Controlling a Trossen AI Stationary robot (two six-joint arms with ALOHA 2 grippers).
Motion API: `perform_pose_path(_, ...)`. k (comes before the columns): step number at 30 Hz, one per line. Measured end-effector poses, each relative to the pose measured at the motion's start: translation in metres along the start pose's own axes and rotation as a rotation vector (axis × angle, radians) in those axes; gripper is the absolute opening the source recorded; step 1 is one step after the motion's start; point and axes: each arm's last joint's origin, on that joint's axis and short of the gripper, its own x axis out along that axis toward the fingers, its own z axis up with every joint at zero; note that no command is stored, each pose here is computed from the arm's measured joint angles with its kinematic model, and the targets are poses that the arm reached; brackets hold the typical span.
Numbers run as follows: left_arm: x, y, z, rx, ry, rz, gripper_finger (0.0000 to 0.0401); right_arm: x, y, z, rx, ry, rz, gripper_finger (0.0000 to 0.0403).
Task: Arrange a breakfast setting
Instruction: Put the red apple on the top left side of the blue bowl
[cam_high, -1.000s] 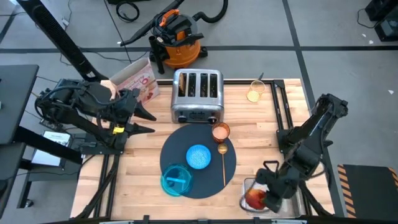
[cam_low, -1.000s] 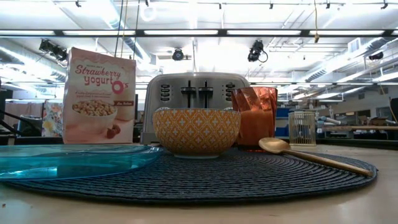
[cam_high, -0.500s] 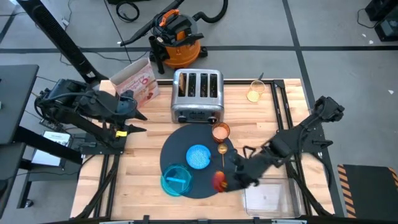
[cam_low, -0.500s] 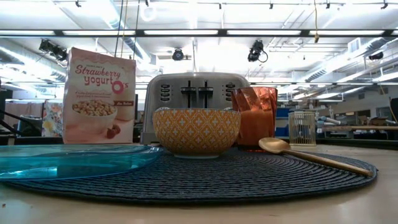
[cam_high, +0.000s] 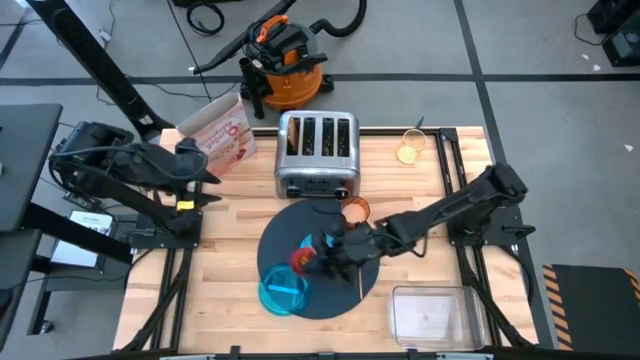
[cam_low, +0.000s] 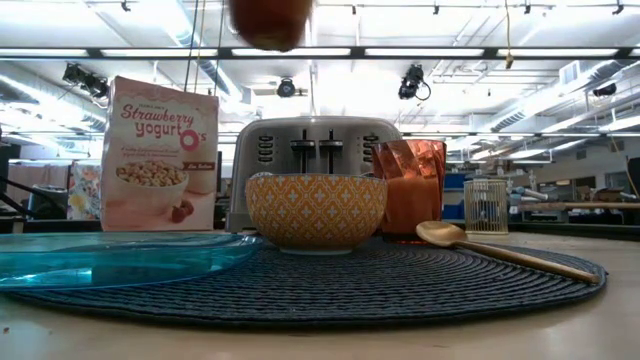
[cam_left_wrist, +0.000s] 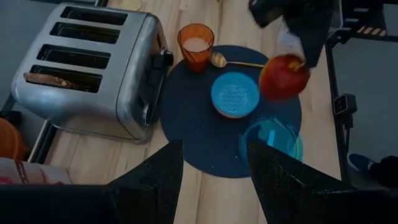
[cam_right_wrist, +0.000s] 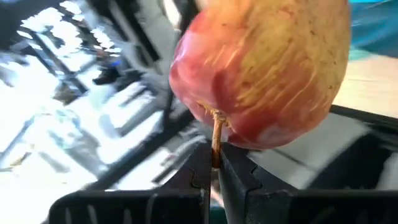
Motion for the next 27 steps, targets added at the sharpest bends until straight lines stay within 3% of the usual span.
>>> perform_pose_path(9,-0.019,0.002,-0.011,0.048,-0.053,-0.041,0.0183,0.030,0.016,0.036,0.088,-0.034,0.154,0.0017)
perform_pose_path(16,-0.034,0.003,-0.021,0.073,-0.108,-0.068,0.0183,0.031,0.032,0.061,0.140,-0.112,0.212,0.0016)
perform_pose_path(27,-0.034,-0.003,-0.021,0.124,-0.114,-0.079,0.0182,0.027,0.056,0.086,0.191,-0.161,0.136,0.0016)
